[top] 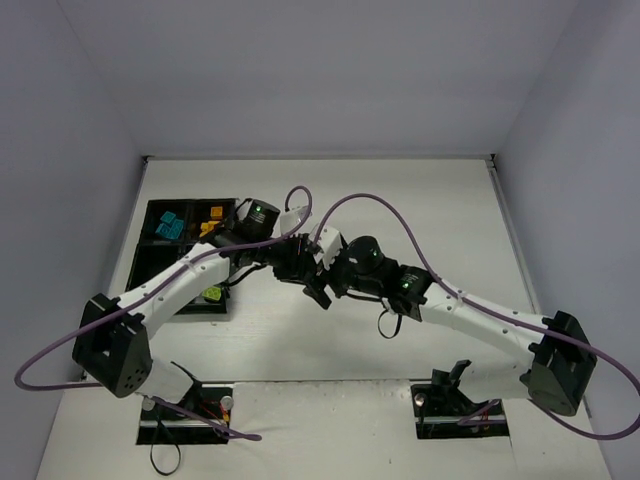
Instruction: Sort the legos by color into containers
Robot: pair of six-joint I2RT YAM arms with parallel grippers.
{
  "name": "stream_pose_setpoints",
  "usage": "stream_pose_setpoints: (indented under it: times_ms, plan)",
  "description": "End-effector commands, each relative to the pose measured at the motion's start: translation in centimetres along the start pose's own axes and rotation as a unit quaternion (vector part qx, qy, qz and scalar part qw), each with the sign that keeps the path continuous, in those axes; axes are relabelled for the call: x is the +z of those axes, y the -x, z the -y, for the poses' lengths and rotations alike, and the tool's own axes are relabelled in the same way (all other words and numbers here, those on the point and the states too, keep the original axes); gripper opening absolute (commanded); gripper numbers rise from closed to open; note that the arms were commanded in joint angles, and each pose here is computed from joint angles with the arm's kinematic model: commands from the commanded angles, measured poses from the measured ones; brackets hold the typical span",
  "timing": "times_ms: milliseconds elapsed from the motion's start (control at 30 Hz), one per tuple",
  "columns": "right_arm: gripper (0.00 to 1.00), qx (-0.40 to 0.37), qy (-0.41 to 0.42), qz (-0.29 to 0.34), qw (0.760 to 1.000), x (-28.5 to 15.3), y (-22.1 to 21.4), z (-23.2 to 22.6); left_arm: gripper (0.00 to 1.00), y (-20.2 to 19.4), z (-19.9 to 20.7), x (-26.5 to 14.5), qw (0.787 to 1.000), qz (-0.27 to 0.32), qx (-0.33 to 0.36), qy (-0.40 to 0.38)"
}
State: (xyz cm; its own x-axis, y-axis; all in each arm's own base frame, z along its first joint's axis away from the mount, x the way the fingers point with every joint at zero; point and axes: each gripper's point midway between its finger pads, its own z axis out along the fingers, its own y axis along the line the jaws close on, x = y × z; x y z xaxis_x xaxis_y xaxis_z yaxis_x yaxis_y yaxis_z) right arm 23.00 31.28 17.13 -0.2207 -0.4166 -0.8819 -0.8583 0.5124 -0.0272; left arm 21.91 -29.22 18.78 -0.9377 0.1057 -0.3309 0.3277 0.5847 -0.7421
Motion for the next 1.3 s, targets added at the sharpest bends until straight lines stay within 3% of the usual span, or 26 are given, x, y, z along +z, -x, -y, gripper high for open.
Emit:
stream_pose_setpoints:
  times_ms: [0,267,567,800,1033,1267]
  plan:
    - [0.17,0.036,-0.009,-0.016,0.999,0.8,-2.1,-0.1,0.11,1.6,-0.8,0.8,0.999,0.031,0.024,0.007]
    - [0.29,0.063,-0.009,-0.077,0.995,2.6,-6.9,-0.4,0.1,0.8,-4.8,4.2,0.999,0.012,0.004,0.031]
    - [0.67,0.086,-0.01,-0.102,0.991,3.6,-8.1,-0.6,0.1,1.0,-6.5,5.3,0.999,0.011,0.014,0.051]
    - [0.89,0.084,-0.029,-0.098,0.991,3.3,-7.7,0.1,0.1,1.7,-7.0,4.3,0.995,0.019,0.04,0.085]
    - [0.93,0.081,-0.043,-0.096,0.991,2.8,-7.3,0.7,0.1,2.5,-7.7,2.8,0.988,0.024,0.069,0.133]
    - [0.86,0.087,-0.061,-0.099,0.989,2.3,-7.4,1.2,0.1,4.8,-8.3,-2.7,0.962,0.094,0.084,0.243]
